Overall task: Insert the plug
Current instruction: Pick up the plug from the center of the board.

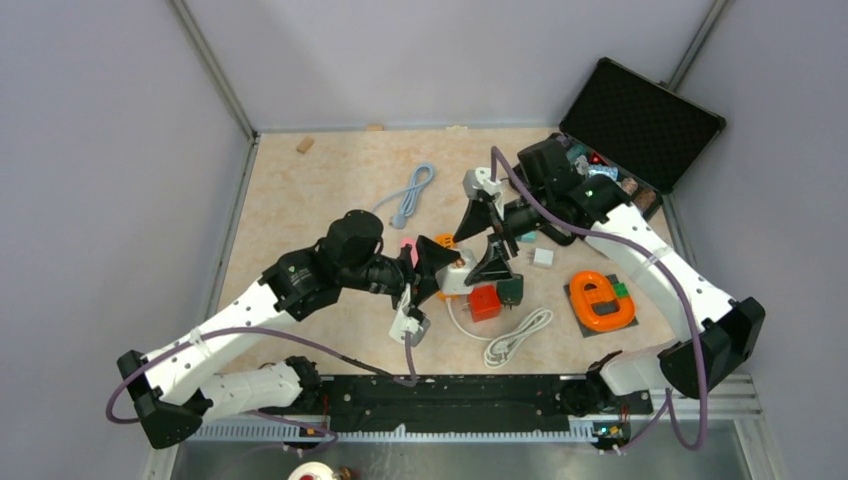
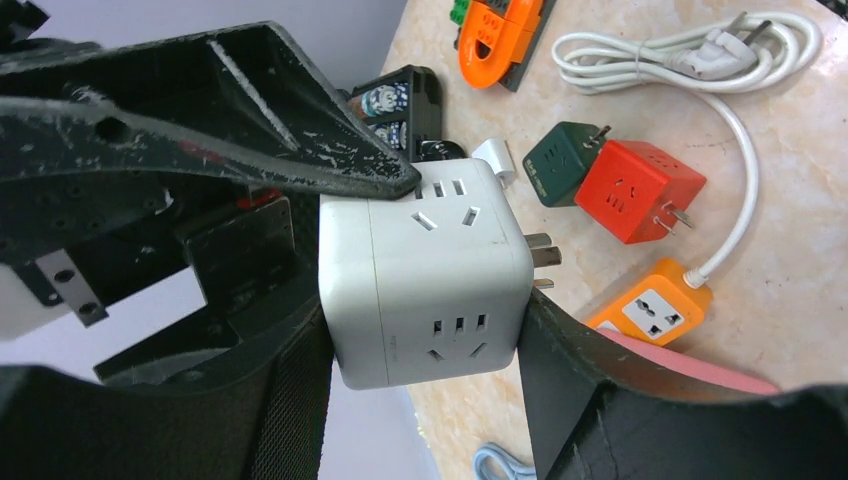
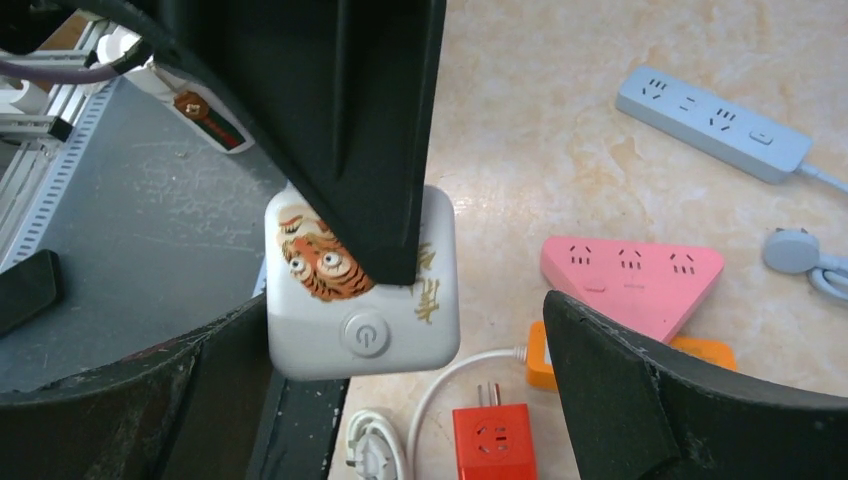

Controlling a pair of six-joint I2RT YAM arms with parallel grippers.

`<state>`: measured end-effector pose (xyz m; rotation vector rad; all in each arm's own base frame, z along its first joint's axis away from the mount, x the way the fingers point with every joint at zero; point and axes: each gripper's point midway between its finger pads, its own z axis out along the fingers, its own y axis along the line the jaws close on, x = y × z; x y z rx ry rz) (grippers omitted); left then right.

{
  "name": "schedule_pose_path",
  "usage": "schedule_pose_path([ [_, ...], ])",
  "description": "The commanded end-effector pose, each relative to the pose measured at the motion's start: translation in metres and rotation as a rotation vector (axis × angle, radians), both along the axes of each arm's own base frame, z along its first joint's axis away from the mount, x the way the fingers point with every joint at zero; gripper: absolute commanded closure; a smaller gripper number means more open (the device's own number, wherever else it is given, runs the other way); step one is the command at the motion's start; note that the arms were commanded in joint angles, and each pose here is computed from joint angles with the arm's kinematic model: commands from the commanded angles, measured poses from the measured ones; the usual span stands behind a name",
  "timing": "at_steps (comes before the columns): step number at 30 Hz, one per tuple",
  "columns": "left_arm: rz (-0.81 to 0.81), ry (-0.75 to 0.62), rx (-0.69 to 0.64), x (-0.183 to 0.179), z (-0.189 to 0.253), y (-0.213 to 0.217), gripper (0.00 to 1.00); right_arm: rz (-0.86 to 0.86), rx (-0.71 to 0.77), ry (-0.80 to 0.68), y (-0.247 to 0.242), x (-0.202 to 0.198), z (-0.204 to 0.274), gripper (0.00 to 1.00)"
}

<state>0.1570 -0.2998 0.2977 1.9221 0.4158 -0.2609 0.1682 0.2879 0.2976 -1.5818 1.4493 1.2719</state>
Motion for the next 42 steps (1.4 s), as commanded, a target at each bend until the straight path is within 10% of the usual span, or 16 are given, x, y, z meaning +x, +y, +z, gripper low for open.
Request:
schedule_pose_path([
  [1,-0.046,-0.09,0.027,-0.003,0.011,-0.002,1.0,0.048,0.02,-0.064,0.008,-0.004,0.015,0.01],
  [19,-0.005,-0.134,0.037,0.003,0.006,-0.002,1.0,0.125,-0.047,0.007,0.029,-0.022,-0.009,0.37],
  [24,0.034,-0.124,0.007,0.009,0.008,-0.003,0.99,0.101,-0.077,-0.008,0.029,-0.016,-0.016,1.0],
  [27,0.08,-0.068,-0.025,0.013,0.012,-0.006,0.59,0.059,-0.1,-0.031,0.029,-0.009,-0.02,1.0],
  [28,0.1,-0.045,-0.051,0.015,0.015,-0.007,0.07,0.029,-0.115,-0.042,0.028,-0.004,-0.023,1.0],
  [42,0.858,0.846,-0.674,0.079,0.039,0.016,0.01,-0.37,-0.246,-0.186,0.001,0.052,-0.052,1.0],
])
